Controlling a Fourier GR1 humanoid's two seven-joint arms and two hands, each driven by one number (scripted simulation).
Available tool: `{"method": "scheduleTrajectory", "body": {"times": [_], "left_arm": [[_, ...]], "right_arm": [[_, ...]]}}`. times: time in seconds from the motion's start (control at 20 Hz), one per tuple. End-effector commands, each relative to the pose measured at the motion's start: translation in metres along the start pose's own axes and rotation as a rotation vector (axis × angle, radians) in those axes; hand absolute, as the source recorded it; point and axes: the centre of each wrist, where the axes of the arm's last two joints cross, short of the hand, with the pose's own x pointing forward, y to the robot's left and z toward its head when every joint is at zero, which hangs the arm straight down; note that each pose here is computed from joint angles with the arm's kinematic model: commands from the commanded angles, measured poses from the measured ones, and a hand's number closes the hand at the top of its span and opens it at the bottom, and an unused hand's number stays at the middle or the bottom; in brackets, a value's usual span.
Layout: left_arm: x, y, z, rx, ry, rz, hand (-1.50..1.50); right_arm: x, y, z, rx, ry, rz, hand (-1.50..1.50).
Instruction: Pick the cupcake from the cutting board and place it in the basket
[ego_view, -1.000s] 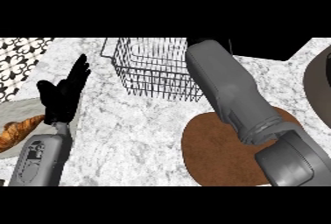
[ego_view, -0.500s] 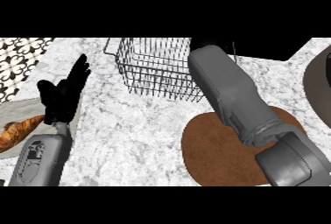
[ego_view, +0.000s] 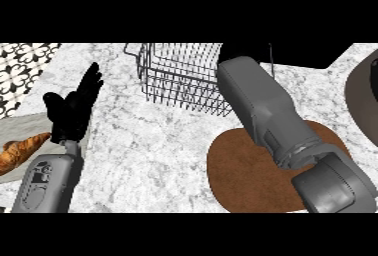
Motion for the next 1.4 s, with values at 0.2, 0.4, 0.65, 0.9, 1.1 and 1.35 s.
{"method": "scheduleTrajectory", "body": {"times": [0.2, 0.4, 0.65, 0.9, 1.1, 1.35], "left_arm": [[0.003, 0.004, -0.002, 0.017, -0.017, -0.015, 0.0], [-0.007, -0.002, 0.005, 0.005, 0.014, 0.005, 0.0], [-0.003, 0.006, -0.001, 0.005, 0.011, -0.003, 0.0], [-0.005, 0.008, 0.002, 0.017, 0.009, -0.014, 0.0], [0.001, 0.006, 0.001, 0.023, 0.005, 0.004, 0.0], [-0.013, 0.009, 0.008, 0.057, 0.038, 0.007, 0.0]], "right_arm": [[0.001, 0.002, 0.004, 0.082, 0.166, -0.053, 1.5], [-0.006, 0.021, 0.0, 0.147, 0.236, -0.028, 1.5], [0.0, 0.005, 0.003, 0.14, 0.296, -0.067, -1.5], [0.007, -0.014, 0.006, 0.007, 0.242, -0.282, -1.5], [0.009, -0.023, 0.008, -0.074, 0.21, -0.404, -1.5], [0.015, -0.05, 0.014, -0.127, 0.222, -0.635, -1.5]]}}
